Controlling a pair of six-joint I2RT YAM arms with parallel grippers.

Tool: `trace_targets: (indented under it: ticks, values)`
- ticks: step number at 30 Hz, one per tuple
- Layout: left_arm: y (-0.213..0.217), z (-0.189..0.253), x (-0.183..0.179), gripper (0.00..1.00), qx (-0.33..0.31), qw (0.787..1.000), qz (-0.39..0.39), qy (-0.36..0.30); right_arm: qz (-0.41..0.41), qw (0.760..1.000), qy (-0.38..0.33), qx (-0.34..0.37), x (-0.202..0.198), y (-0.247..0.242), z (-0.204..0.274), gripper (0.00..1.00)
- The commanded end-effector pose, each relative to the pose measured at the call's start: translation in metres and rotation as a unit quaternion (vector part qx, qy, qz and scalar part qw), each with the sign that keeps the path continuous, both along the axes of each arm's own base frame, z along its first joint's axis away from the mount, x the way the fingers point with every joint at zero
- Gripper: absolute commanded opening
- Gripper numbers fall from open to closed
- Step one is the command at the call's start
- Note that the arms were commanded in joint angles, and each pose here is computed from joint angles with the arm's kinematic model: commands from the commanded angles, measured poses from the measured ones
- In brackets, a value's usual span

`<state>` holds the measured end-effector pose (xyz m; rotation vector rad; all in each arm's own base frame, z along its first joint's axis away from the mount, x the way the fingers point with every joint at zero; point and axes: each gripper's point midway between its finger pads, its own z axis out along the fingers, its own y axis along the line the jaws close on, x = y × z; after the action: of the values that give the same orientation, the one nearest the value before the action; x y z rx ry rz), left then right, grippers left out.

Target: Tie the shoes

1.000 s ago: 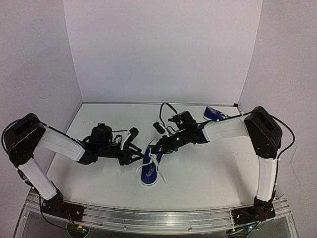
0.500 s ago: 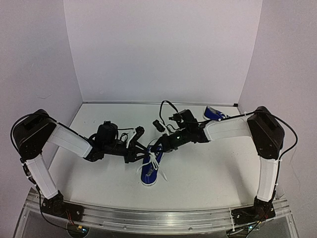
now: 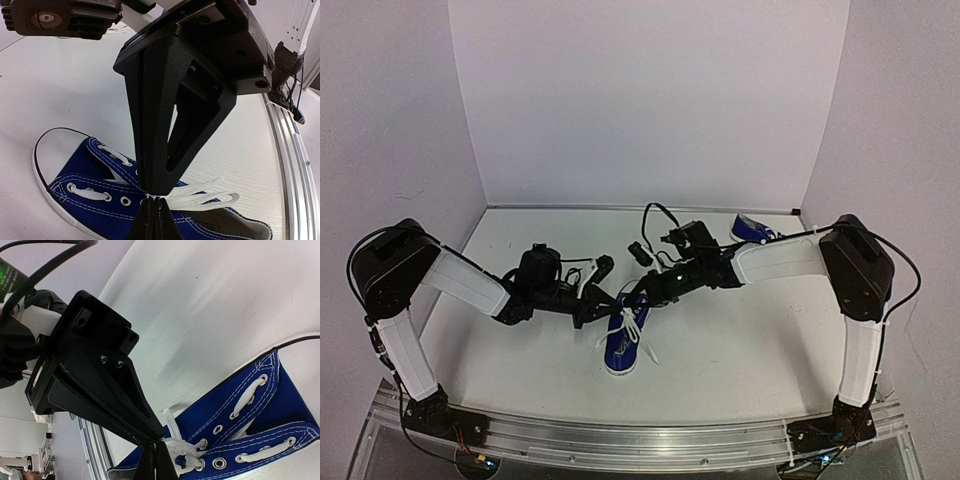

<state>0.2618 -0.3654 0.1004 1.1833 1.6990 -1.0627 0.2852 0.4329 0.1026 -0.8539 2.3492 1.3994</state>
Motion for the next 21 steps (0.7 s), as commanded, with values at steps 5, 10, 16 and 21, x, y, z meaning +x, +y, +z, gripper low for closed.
trace_targets:
  ticks: [5, 10, 16, 21]
  values:
    - [0.006, 0.006, -0.01, 0.0, -0.014, 1.0, -0.01, -0.01, -0.015, 0.999, -0.028, 0.013, 0.01, -0.004, 0.018, 0.0]
    - [0.008, 0.004, -0.01, 0.0, -0.007, 1.0, -0.008, -0.011, -0.02, 0.999, -0.026, 0.01, 0.012, -0.006, 0.016, 0.0]
    - [0.005, 0.018, -0.003, 0.03, -0.014, 1.0, 0.006, -0.02, -0.016, 1.0, -0.02, 0.011, 0.012, -0.004, 0.012, 0.0]
    - [0.01, 0.039, -0.002, 0.31, -0.026, 0.998, 0.025, -0.043, -0.015, 1.0, -0.019, 0.011, 0.013, -0.003, 0.012, 0.0]
